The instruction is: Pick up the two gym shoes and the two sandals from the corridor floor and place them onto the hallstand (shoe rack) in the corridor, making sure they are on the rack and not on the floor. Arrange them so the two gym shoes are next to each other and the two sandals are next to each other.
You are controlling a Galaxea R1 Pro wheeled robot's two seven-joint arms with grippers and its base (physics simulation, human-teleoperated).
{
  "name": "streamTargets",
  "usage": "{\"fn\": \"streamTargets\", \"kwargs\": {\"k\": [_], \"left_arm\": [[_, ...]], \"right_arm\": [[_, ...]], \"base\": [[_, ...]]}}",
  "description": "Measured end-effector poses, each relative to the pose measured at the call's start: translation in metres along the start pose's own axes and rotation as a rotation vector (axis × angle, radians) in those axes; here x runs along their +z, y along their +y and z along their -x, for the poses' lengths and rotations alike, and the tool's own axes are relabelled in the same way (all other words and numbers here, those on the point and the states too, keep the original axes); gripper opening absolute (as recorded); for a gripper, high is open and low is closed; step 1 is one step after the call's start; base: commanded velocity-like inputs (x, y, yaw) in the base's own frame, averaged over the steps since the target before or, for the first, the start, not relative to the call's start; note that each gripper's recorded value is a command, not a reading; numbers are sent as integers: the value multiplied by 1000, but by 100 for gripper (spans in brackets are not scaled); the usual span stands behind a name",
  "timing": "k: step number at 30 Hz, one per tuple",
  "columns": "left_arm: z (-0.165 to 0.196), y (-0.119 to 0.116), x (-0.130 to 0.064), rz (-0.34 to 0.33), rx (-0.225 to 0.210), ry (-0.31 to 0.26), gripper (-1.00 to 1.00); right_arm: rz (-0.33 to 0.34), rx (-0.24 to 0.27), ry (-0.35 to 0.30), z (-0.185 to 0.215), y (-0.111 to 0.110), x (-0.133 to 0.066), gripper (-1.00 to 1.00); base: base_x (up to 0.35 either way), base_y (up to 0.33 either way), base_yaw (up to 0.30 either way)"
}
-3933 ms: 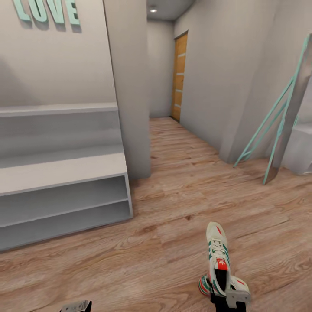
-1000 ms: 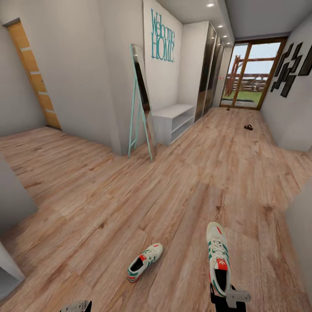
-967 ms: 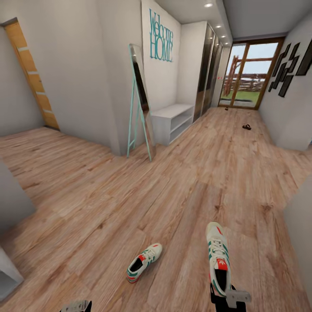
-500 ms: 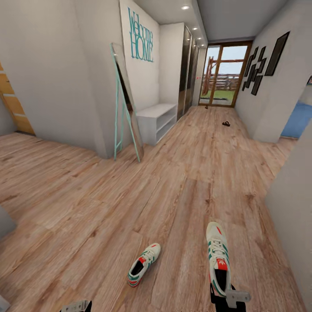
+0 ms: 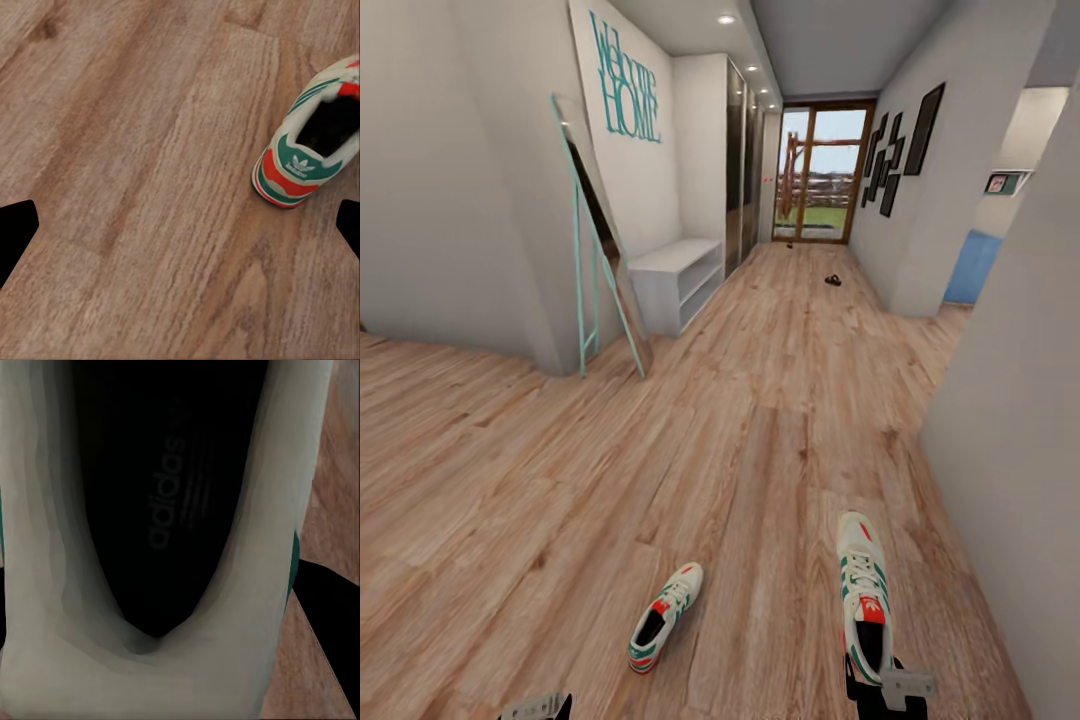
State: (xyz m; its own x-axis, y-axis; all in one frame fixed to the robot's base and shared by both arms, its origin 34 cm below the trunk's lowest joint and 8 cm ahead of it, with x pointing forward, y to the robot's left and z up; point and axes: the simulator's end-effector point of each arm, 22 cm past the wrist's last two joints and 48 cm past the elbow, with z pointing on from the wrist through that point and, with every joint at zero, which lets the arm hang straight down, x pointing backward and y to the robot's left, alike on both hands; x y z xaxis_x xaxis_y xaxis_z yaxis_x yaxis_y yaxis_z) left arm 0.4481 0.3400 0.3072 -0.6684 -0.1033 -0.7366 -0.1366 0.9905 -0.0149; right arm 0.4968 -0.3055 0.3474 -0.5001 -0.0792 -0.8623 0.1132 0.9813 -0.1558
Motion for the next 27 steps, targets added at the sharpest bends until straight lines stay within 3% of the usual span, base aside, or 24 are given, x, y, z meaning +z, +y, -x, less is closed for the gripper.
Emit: {"fn": "streamTargets", "kwargs": {"k": [15,27], "left_arm": [[0,0,0,-1,0,0,100],[0,-1,0,-1,1,0,100]], "right_arm": [[0,0,0,0,0,0,-100],[6,-3,-1,0,1,0,-100]], "base": [[0,0,-285],[0,0,-44]]}}
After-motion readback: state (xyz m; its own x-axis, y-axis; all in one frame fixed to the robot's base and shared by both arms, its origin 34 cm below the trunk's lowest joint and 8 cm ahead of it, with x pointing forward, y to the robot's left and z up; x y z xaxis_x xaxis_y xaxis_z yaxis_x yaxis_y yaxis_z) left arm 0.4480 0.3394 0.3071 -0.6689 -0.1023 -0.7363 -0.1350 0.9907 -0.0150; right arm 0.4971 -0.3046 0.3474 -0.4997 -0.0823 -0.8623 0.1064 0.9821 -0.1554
